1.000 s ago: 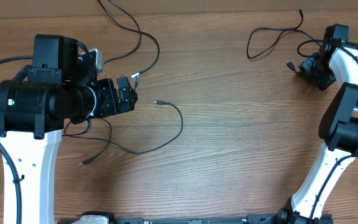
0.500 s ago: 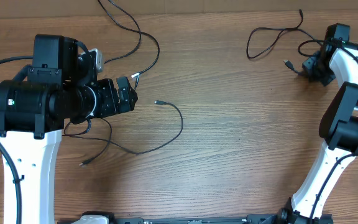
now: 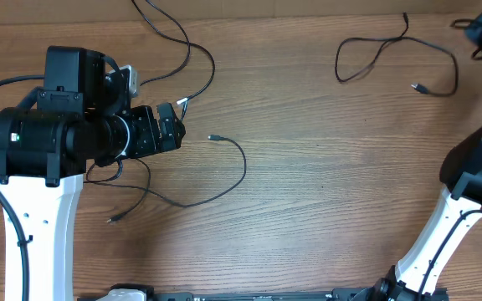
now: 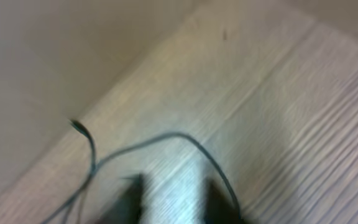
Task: Untangle cables
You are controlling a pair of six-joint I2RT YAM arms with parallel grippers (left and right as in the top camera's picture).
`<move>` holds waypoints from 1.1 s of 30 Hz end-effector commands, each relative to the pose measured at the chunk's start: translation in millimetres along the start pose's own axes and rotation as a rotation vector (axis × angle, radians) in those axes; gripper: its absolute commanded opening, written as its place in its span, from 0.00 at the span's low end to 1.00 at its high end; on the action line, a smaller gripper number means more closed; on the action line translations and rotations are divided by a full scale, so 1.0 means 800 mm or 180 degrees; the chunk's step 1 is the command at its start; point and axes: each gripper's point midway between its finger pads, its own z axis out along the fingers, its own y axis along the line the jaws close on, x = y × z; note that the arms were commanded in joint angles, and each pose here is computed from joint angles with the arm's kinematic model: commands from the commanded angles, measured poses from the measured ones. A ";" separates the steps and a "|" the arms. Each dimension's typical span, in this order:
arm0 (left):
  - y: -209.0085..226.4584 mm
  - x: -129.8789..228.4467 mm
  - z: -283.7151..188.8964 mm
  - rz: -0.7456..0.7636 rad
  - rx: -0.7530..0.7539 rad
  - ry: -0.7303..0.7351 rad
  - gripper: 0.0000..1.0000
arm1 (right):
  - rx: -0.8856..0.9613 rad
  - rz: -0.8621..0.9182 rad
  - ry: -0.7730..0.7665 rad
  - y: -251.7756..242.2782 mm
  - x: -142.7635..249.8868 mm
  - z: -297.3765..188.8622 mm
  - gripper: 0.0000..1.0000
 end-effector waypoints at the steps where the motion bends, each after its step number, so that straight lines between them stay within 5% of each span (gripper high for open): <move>1: -0.003 -0.002 -0.004 0.0068 0.0005 -0.0049 1.00 | -0.0036 -0.0217 -0.0028 0.006 -0.007 -0.016 0.96; 4: -0.003 -0.002 -0.004 0.0068 0.0005 -0.0049 0.99 | -0.0220 -0.0227 0.0215 0.016 0.018 -0.010 0.98; 11: -0.003 -0.002 -0.004 0.0068 0.0005 -0.0049 1.00 | -0.1520 -0.0224 0.1104 0.109 0.109 -0.023 0.86; 25: -0.003 -0.002 -0.004 0.0068 0.0005 -0.0049 1.00 | -0.0928 -0.0791 0.1475 0.163 0.270 0.015 0.94; 33: -0.003 -0.002 -0.004 0.0068 0.0005 -0.0049 1.00 | -0.0525 -0.0466 0.1406 0.151 0.296 0.036 0.69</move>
